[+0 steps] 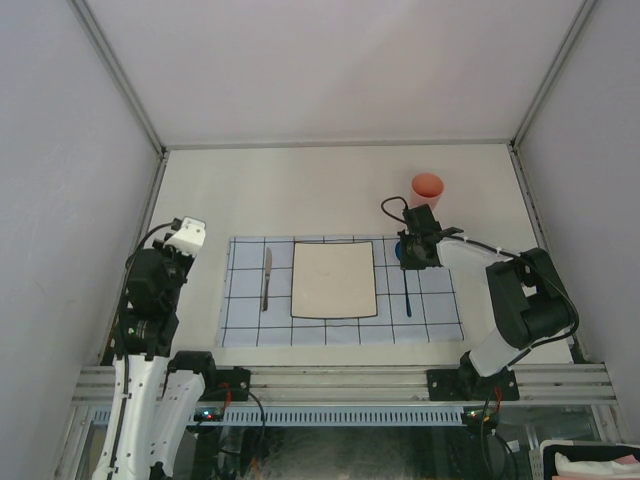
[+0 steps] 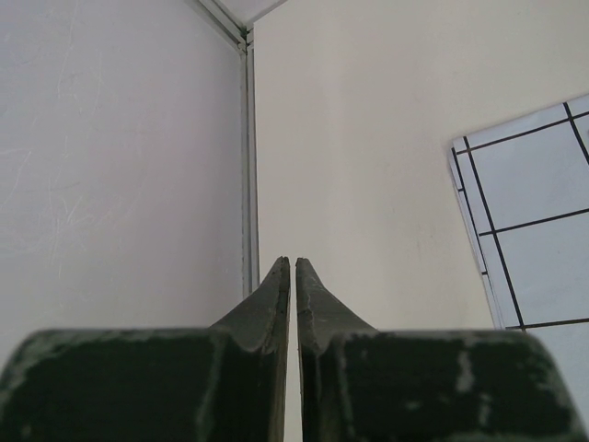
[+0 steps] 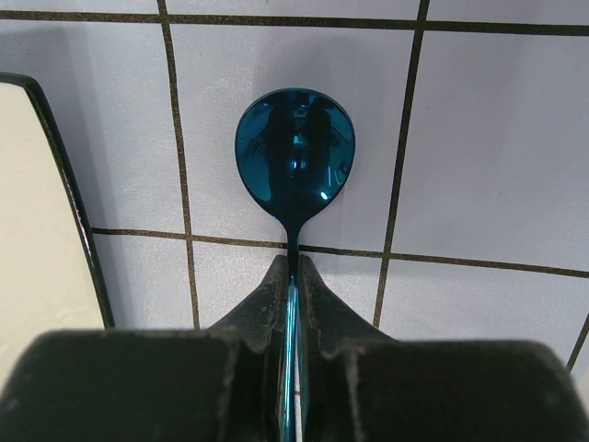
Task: Set the dinner table for one person
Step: Adjust the spoon with the napkin.
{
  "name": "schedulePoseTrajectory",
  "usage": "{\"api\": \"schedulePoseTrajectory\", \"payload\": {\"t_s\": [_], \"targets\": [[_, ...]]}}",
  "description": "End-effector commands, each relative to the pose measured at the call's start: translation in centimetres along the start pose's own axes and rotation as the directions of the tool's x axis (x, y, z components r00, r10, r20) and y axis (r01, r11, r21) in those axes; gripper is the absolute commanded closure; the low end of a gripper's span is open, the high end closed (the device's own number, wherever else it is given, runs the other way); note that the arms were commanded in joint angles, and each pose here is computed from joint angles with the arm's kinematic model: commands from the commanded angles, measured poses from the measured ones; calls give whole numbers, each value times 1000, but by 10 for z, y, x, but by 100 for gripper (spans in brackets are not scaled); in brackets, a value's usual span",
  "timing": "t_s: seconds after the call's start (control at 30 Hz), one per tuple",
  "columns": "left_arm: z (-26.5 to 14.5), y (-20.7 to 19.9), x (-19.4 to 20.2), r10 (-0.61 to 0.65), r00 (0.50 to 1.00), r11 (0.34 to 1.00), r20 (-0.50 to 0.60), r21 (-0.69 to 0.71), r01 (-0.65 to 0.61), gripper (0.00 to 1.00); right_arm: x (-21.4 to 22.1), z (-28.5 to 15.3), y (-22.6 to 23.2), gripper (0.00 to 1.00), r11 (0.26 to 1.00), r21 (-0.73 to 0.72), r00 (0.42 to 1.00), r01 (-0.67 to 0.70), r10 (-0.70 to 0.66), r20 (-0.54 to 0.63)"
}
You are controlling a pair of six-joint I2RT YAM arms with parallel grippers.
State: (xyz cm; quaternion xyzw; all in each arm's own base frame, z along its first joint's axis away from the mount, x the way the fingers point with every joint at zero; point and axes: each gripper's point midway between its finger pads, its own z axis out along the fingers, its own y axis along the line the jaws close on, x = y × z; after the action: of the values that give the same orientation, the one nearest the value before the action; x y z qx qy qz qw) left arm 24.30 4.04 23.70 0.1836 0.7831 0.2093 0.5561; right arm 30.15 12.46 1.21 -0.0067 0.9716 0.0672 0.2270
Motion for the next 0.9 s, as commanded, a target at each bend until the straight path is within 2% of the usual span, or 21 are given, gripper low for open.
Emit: {"api": "schedulePoseTrajectory", "payload": {"t_s": [0.0,0.2,0.3,0.4,0.47,0.53,0.73,0.87], "targets": [[-2,6,-8,10,999,1000,35,-23,-10,91,-5,5,1,100,1000,6,1000,-17,17,26],[-2,6,-9,15,999,1000,38,-21,-14,92,-4,5,4,100,1000,-15,1000,1,0,20],[-2,6,-10,16,999,1000,40,-22,-15,92,-5,6,6,82,1000,-21,1000,2,-2,21],[-2,6,-9,15,999,1000,38,-22,-15,92,-6,6,3,70,1000,-5,1000,-7,7,23],[-2,6,-10,16,999,1000,40,-21,-15,92,-6,7,2,55,1000,1,1000,-9,9,19],[-2,6,-10,16,999,1000,38,-19,-15,92,-6,7,1,44,1000,6,1000,-9,9,16],[-1,5,-9,16,999,1000,35,-19,-16,92,-7,4,-3,31,1000,22,1000,-15,15,22],[0,8,-7,34,999,999,30,-34,-33,92,-15,-13,-7,16,999,36,998,6,-8,61]]}}
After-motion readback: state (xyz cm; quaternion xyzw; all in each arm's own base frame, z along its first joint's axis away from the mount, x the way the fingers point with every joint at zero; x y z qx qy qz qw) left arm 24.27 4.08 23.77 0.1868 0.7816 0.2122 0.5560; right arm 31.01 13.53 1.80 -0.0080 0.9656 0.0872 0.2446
